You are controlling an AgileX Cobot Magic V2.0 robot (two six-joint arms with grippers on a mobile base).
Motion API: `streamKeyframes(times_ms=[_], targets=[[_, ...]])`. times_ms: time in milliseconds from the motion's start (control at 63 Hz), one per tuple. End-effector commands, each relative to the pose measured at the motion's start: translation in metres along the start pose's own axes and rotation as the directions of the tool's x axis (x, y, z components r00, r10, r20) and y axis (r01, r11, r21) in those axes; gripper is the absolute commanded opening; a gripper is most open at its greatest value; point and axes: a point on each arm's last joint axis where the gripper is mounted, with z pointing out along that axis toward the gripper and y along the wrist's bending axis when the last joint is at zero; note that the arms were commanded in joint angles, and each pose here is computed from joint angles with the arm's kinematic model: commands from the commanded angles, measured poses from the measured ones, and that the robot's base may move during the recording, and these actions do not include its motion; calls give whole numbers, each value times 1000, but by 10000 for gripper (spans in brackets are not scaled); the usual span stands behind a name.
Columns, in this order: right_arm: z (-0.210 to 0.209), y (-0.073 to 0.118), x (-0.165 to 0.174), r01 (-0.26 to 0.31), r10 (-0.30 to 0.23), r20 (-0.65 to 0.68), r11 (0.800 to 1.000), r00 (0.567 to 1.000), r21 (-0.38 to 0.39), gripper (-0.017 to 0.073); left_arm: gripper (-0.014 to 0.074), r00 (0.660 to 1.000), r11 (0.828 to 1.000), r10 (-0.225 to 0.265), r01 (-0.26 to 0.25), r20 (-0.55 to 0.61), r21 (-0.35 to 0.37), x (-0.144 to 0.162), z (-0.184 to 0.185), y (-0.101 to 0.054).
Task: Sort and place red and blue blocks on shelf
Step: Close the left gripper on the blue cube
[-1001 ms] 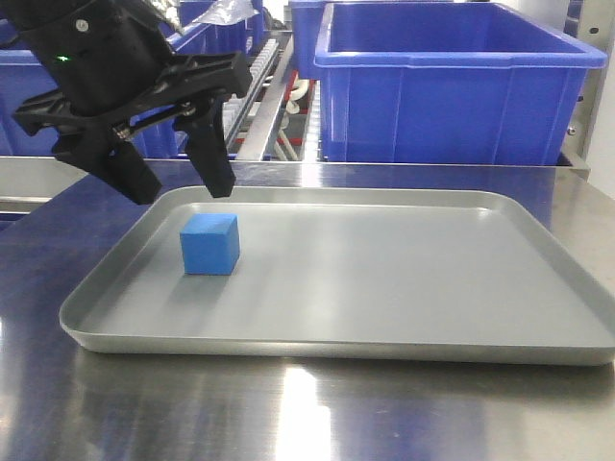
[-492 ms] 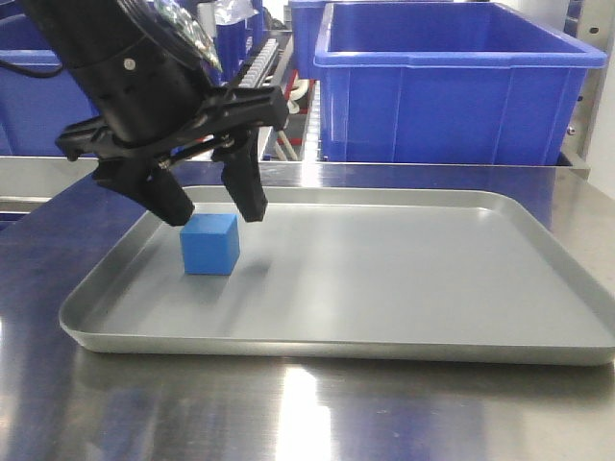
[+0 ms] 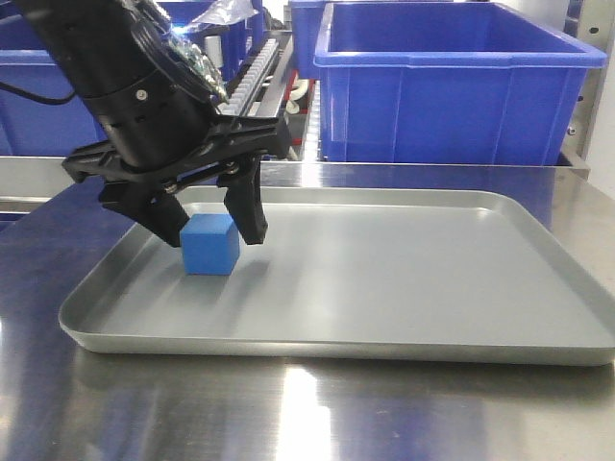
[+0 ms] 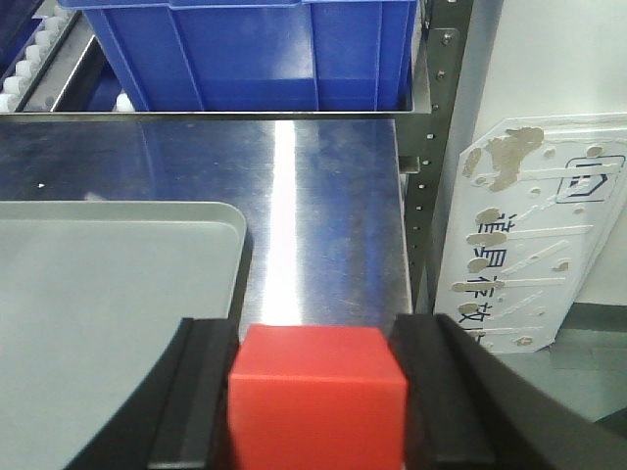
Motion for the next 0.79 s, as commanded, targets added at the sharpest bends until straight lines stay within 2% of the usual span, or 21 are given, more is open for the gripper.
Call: streamKeyframes(times_ms=[0,778], targets=[[-4,2,-16,20,-19,110,1000,994,-11,49,493,995,999,-6,1,104,46,-13,-21,-10],[-4,2,-16,20,-19,110,1000,994,-11,49,493,995,999,-1,-3,96,38,-13,-17,-9]])
